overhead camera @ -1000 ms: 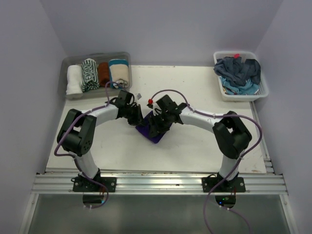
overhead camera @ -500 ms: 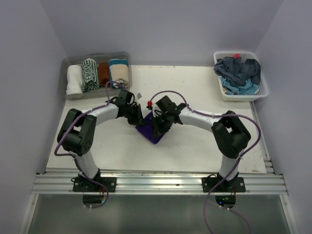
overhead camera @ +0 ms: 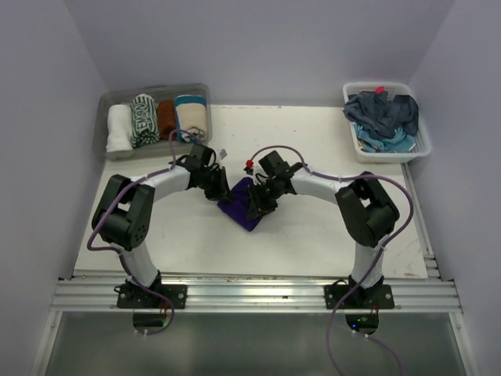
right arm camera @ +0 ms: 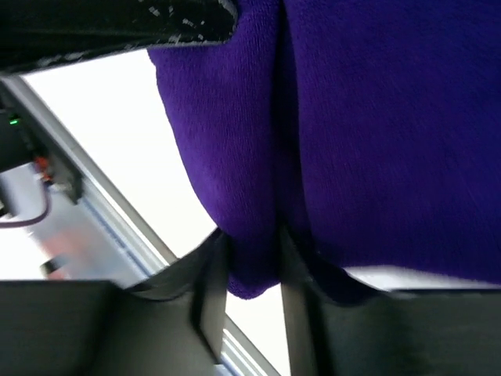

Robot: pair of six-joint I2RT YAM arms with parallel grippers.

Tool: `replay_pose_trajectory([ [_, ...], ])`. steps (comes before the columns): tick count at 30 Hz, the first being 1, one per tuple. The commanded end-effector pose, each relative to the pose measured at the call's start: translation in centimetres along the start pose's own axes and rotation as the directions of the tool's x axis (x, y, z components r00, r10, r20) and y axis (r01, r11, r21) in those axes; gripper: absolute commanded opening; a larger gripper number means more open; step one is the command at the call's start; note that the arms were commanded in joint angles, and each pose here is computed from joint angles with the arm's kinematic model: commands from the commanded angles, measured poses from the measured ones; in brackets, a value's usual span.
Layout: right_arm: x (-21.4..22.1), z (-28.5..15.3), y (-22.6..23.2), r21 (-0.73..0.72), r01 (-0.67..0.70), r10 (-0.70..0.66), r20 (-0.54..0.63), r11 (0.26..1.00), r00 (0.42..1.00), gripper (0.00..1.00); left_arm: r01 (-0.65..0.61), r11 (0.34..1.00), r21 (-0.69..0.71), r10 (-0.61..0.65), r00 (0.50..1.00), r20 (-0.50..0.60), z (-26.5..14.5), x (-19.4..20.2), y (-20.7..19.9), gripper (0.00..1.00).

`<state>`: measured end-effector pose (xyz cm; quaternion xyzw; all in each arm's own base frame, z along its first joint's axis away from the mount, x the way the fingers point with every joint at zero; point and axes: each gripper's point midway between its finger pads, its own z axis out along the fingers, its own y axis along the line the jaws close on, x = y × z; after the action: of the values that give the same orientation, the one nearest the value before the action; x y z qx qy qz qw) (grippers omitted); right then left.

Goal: Roll the towels
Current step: Roll the towel

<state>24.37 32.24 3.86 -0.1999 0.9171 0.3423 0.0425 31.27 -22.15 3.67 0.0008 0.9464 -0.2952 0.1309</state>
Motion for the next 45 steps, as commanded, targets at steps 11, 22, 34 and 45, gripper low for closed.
replay_pose_trajectory([
  [11, -2.0, -7.7, 4.4, 0.503, 0.346, -0.486, 0.176, 0.792, 0.856, 0.53, -0.016, 0.993, -0.119, 0.017, 1.000, 0.007, 0.5, -0.1, 3.6, 0.08],
  [22, -3.2, -4.1, 7.1, 0.719, 0.566, -0.832, 0.030, 0.403, 0.554, 0.57, -0.011, 0.993, -0.120, 0.011, 1.000, 0.001, 0.7, 0.2, 3.7, 0.08],
  [34, -1.9, 0.3, 4.4, 0.779, 0.592, -0.876, -0.121, 0.208, 0.467, 0.57, -0.008, 0.992, -0.127, 0.007, 1.000, -0.001, 0.7, 0.1, 3.9, 0.09],
  [45, -1.2, 3.0, 1.2, 0.776, 0.591, -0.848, -0.148, 0.218, 0.508, 0.55, -0.010, 0.992, -0.123, 0.010, 1.000, -0.001, 0.5, 0.2, 4.0, 0.09],
])
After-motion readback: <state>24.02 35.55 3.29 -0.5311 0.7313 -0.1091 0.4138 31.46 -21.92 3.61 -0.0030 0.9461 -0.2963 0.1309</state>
